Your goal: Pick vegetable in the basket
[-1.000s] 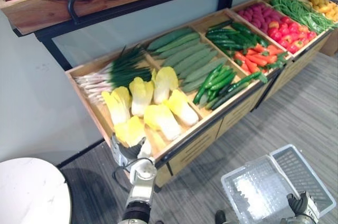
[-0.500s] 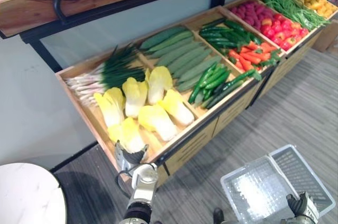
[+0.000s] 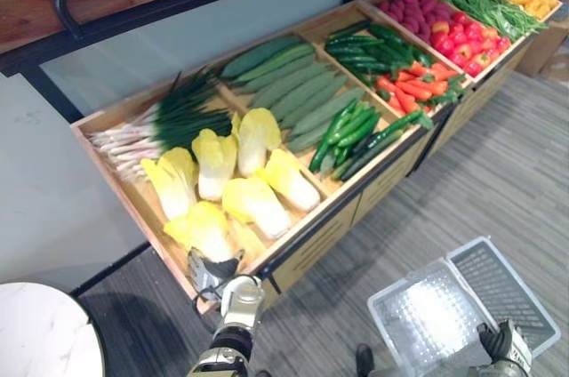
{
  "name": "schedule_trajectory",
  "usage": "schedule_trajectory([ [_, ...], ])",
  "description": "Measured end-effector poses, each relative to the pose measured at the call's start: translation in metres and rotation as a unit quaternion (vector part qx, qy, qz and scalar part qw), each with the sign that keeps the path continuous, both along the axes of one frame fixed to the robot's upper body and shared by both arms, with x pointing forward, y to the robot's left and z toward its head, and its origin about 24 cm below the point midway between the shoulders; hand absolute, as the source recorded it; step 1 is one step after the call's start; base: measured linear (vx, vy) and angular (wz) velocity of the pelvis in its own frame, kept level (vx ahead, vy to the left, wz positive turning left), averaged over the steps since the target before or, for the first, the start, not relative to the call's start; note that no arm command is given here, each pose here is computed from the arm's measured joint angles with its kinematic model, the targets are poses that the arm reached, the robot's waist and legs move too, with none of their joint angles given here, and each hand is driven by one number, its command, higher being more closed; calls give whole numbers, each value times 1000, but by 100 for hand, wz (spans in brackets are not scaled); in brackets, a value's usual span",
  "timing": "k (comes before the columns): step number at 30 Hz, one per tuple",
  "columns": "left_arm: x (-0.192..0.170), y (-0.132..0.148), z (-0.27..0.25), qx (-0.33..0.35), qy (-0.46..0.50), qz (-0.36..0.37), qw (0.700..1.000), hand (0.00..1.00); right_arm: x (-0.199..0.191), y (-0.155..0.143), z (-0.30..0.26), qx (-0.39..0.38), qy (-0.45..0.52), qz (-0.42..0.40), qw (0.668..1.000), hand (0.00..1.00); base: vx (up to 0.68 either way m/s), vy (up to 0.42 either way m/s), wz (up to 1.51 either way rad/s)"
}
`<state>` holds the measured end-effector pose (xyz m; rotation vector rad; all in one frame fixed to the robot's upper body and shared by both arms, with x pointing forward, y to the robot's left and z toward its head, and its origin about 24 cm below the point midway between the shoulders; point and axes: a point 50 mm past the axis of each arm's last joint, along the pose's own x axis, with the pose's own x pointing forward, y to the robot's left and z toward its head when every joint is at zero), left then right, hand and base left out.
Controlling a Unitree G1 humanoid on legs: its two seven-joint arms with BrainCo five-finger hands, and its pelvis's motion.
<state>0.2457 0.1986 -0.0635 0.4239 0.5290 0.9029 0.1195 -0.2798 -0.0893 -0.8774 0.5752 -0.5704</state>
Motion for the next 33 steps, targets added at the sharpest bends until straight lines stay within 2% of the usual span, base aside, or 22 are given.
schedule_trajectory([
  [9,8,7,5,-13,-11,55,998,0,6,-4,7,-12,-14,32,999,100,6,-15,-12],
  [10,8,8,5,-14,-12,60,998,100,6,-5,7,-10,-15,30,999,100,25,-36,-5],
  [17,7,17,8,-6,-21,84,996,100,7,-2,6,-9,-12,44,999,100,8,-15,-1],
  [33,7,18,5,-24,-26,60,998,100,7,0,5,-9,-5,52,999,100,3,-3,1],
])
